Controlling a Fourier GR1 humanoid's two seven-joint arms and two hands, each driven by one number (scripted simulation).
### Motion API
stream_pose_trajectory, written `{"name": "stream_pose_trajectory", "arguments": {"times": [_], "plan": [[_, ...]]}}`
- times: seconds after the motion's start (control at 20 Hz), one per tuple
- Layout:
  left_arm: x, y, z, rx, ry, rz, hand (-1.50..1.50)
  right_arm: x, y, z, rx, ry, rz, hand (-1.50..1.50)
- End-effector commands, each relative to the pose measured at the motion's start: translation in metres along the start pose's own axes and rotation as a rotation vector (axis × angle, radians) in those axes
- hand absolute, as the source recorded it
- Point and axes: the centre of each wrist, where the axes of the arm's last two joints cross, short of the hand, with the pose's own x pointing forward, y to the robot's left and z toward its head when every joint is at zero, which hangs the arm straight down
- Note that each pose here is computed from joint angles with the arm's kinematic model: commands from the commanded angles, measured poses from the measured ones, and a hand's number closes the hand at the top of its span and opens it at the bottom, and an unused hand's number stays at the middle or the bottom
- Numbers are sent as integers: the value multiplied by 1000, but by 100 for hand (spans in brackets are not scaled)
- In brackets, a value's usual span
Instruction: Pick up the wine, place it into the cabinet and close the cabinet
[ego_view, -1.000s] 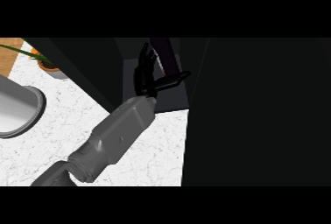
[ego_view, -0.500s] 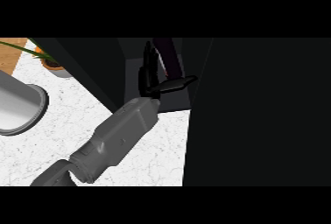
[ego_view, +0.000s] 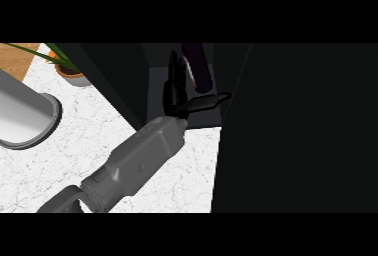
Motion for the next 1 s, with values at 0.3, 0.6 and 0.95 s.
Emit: {"name": "stream_pose_trajectory", "arguments": {"times": [0.3, 0.6, 0.95], "plan": [[-1, -17, 22, -111, -4, 36, -150, 10, -7, -9, -44, 16, -1, -150], [-10, -4, 24, -107, -7, 25, -150, 26, -2, 13, -22, 23, 15, -150], [-16, -8, 65, -143, -32, 40, -150, 5, -13, 1, -85, 40, 11, -150]]}}
